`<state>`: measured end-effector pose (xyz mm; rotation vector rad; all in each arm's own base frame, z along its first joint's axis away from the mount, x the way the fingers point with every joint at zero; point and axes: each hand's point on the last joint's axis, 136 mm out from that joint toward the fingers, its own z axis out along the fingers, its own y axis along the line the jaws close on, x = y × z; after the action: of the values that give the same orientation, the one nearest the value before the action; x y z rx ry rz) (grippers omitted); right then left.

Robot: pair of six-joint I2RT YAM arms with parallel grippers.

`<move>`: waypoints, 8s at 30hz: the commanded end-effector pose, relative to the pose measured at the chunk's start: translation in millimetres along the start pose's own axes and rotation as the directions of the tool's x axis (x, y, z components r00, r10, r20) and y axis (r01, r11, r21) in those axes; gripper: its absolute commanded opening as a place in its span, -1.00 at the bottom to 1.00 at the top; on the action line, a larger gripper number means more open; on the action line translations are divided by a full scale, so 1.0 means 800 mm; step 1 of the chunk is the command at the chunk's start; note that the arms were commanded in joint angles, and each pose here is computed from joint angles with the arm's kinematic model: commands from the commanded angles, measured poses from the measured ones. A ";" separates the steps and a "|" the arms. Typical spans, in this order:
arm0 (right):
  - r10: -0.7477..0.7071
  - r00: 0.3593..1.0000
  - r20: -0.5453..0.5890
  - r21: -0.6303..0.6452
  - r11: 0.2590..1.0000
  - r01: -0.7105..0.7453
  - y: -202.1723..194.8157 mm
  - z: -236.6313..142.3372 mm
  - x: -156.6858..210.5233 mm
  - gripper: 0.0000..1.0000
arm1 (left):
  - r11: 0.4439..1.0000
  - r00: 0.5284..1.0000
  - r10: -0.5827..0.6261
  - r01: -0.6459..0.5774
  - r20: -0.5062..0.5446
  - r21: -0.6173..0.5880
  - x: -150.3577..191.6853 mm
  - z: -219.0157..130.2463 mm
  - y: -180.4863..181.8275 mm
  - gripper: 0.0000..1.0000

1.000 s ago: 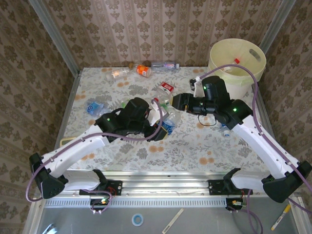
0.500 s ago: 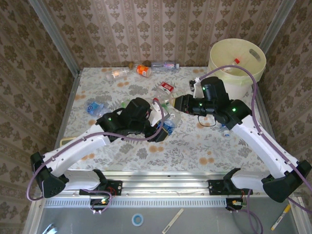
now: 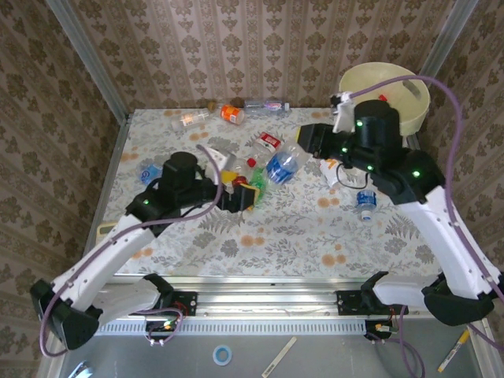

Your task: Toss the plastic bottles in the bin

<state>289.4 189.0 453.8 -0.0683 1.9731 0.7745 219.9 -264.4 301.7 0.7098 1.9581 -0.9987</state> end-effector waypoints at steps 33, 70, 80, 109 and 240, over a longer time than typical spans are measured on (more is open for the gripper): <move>-0.355 0.916 0.187 0.780 0.620 0.081 -0.247 -0.023 -0.260 0.59 | 0.981 0.984 -0.179 0.180 0.019 -0.069 0.014 0.009 0.049 1.00; -0.010 0.999 0.045 0.234 0.972 -0.001 -0.109 -0.061 -0.037 1.00 | 0.869 0.646 -0.424 0.093 -0.635 -0.486 0.199 0.157 0.174 0.40; 0.026 0.999 0.030 0.232 0.972 -0.032 -0.116 -0.064 -0.011 1.00 | 0.857 0.592 -0.433 0.037 -0.680 -0.514 0.224 0.177 0.186 0.27; 0.189 0.979 -0.082 0.206 0.964 -0.169 -0.133 -0.021 0.039 1.00 | 0.971 0.710 -0.130 -0.050 -0.692 -0.235 0.172 0.144 0.085 -0.41; -0.172 0.983 -0.061 0.232 0.956 0.181 -0.072 -0.014 -0.075 1.00 | 0.570 0.671 -0.718 0.415 -0.184 -0.709 0.155 0.065 0.274 0.68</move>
<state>351.2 113.2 479.4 -0.0630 2.0450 0.3926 338.6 -180.5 94.6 -0.1173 2.8331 -0.4777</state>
